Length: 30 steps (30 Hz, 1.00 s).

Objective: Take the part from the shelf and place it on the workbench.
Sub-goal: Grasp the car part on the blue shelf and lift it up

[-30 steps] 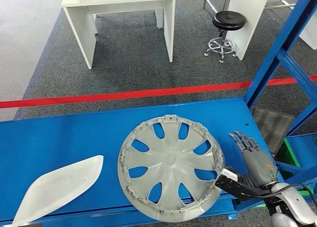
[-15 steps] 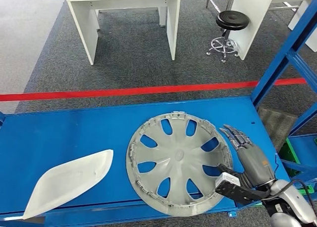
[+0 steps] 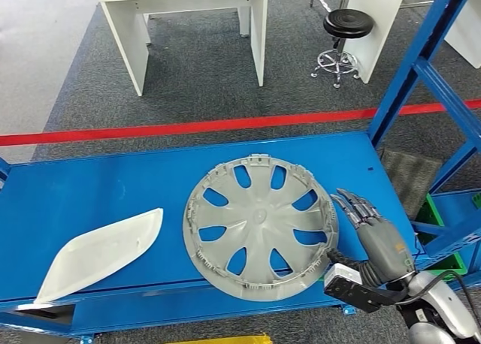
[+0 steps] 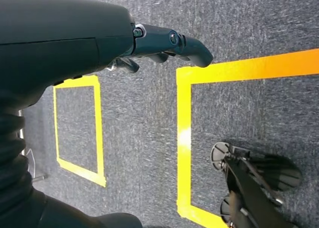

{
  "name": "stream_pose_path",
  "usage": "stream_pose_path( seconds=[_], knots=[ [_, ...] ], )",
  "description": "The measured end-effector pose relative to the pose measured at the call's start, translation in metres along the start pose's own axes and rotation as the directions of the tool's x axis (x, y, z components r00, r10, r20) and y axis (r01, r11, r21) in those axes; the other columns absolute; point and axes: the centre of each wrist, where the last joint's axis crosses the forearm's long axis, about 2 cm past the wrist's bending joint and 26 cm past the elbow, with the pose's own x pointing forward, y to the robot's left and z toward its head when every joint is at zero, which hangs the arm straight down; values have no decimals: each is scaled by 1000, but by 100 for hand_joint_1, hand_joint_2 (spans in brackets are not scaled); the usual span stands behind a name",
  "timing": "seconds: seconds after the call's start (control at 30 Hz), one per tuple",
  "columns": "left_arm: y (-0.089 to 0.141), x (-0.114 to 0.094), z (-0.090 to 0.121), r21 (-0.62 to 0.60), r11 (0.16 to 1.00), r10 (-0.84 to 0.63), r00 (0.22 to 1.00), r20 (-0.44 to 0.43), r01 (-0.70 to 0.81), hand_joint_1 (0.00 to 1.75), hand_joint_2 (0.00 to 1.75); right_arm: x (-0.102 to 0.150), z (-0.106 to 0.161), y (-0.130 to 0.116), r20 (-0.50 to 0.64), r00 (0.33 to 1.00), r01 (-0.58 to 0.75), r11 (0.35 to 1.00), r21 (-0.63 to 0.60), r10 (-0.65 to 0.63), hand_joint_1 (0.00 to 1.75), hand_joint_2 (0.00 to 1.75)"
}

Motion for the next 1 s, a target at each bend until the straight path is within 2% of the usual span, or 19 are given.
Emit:
stream_pose_path(
  seconds=[0.3,0.67,1.0],
  knots=[
    [0,0,0,-1,1000,0,1000,0,0,0,175,0,0,0,-4,1000,-17,1000,0,17,0,175],
    [0,1,0,4,1000,0,1000,-7,0,0,175,-1,-7,4,-55,991,-125,992,11,125,0,175],
    [0,2,0,4,1000,0,1000,-8,0,0,175,-2,-8,5,-57,990,-129,991,17,130,0,175]
  ],
)
